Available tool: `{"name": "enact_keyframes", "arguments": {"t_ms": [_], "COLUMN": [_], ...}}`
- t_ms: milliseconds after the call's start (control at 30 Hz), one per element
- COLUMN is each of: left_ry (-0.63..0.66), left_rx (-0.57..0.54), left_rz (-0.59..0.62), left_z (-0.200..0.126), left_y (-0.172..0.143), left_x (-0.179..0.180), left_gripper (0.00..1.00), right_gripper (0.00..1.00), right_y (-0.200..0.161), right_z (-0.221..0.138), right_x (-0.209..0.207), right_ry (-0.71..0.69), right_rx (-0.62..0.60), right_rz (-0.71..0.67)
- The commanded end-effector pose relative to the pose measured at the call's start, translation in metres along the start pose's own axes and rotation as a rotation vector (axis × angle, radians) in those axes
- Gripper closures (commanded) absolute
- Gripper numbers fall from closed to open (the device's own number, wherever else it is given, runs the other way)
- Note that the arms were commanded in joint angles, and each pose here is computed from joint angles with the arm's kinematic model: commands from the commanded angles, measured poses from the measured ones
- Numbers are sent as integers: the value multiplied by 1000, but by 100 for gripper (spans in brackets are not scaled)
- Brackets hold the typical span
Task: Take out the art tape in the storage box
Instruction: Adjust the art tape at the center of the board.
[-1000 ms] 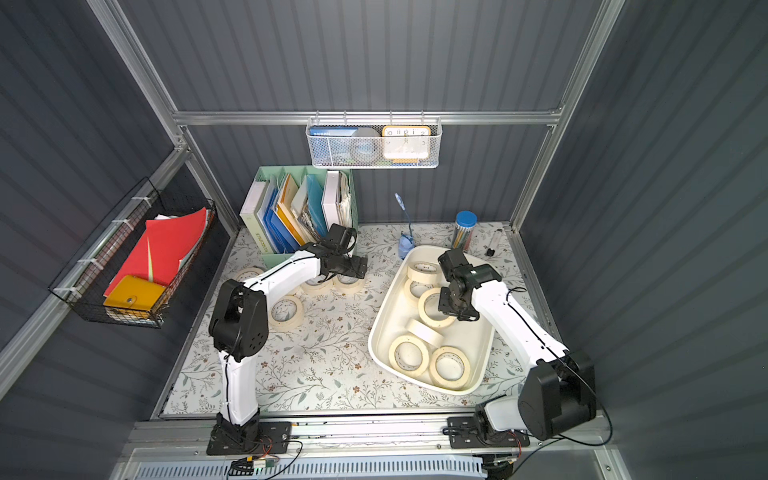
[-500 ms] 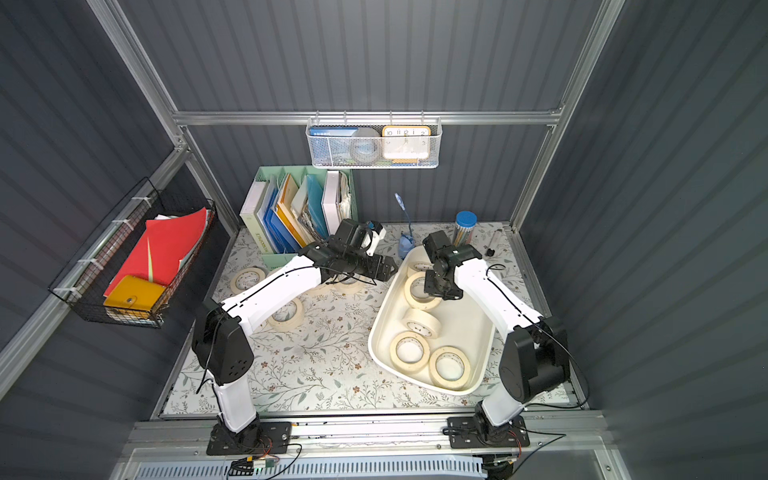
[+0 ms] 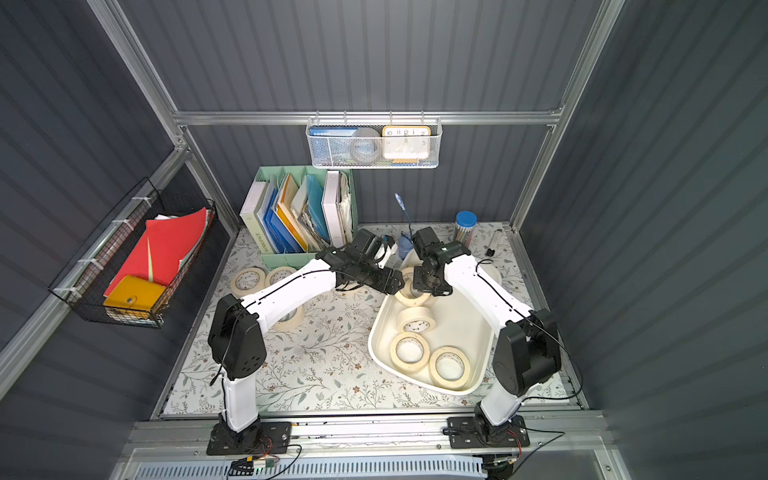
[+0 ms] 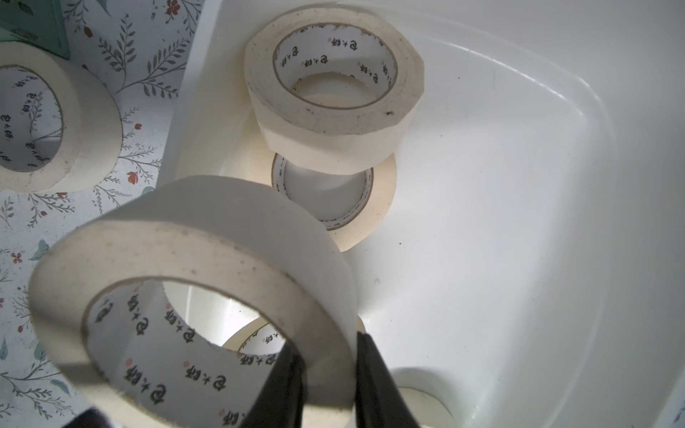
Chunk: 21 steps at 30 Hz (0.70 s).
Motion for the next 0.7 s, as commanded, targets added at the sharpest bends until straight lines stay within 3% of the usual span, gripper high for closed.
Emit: {"name": "enact_keyframes", "arguments": {"t_ms": [0,167,467,567,667], "left_ry": [35,43,47,52,56], "left_rx": [-4,-19,-38,-44,-48], "left_rz": [15,12,4,4,3], "left_z": [8,15,16,13,6], "left_y": [5,10,16,17,16], "left_x": [6,8,7,7,8], "left_gripper": [14,26,84,95,97], "right_gripper": [100,100,100,86,70], "right_y": [7,3,-3,-1,3], "right_z": [-17,-24,-26,-30,-36], "right_x": [11,20,29,28,25], "right_ry": [42,64,102,103,94], "right_rx": [-44,-50,-54,-71,-94], "right_rz": [3,-9,-9,-6,0]}}
Point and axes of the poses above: each gripper's point midway between its finger pads, its own z axis out along the fingers, its own x axis along the line the jaws close on, y = z × x, the point moved 1 cm from there along -z, back along the fingers, and after that the axes turned 9 degrees about -z, right-handed, at the moved point
